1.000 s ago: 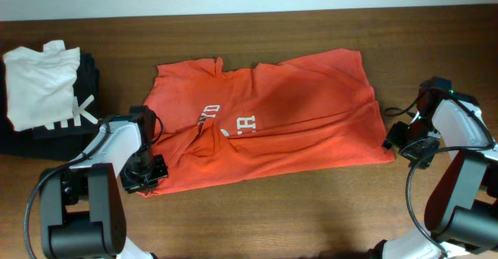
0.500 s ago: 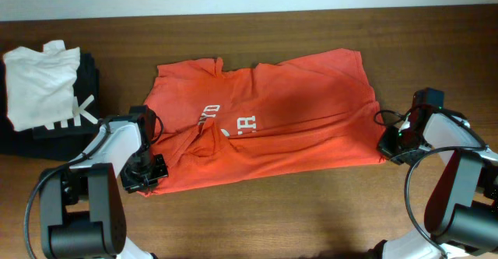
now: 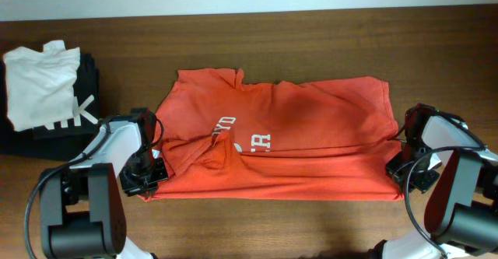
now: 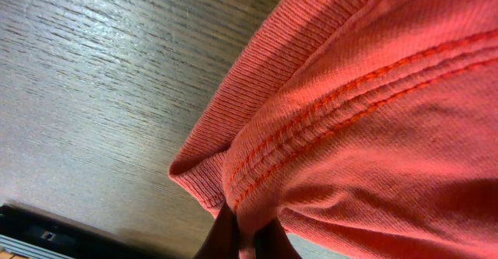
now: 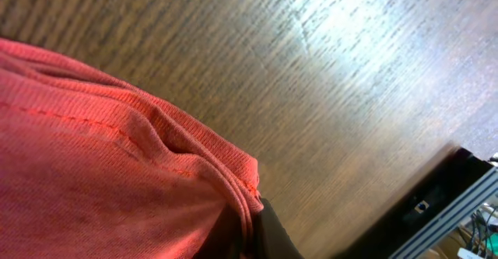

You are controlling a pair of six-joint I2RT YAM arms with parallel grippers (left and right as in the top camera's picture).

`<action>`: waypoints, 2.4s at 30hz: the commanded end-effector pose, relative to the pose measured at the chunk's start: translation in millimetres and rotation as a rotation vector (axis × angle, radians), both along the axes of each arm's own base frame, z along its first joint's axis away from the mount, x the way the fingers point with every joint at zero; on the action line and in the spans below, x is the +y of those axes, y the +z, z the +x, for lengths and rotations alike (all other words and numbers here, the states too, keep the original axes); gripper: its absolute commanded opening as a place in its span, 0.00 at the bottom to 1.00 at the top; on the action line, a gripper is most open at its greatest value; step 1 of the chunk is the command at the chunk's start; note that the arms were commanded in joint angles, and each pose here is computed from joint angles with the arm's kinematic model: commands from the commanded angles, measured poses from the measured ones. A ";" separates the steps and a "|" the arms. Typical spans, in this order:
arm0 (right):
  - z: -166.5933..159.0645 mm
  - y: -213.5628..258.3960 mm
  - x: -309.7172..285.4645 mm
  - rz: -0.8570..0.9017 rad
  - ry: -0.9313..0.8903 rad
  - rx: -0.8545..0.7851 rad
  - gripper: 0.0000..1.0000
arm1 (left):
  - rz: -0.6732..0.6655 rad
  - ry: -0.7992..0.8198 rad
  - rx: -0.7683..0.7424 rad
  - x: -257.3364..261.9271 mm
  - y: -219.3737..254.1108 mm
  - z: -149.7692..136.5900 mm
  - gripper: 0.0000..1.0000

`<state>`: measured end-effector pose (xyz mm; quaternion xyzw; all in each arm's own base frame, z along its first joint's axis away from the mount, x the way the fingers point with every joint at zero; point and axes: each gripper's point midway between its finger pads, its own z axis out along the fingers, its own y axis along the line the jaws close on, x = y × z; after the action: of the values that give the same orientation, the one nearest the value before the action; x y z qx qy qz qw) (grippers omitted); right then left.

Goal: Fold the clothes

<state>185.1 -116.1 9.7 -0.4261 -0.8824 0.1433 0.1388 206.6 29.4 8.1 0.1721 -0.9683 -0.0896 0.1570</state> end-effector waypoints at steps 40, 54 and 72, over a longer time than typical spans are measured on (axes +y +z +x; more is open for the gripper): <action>68.3 94.0 15.3 0.119 0.260 -0.420 0.83 | -0.420 -0.249 -0.998 -95.3 0.8 356.8 0.41; 211.9 87.7 7.7 0.082 0.425 -0.885 0.83 | -0.481 -0.190 -0.950 -90.4 72.9 334.5 0.01; 308.2 -3.5 1.3 -0.019 0.510 -1.050 0.32 | -0.467 -0.163 -0.840 -88.4 57.5 311.1 0.01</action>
<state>492.2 -112.8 14.9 -0.2091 -0.9060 -0.0553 -0.3639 515.4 -60.4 53.5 0.0773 -0.9548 0.1962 -0.2093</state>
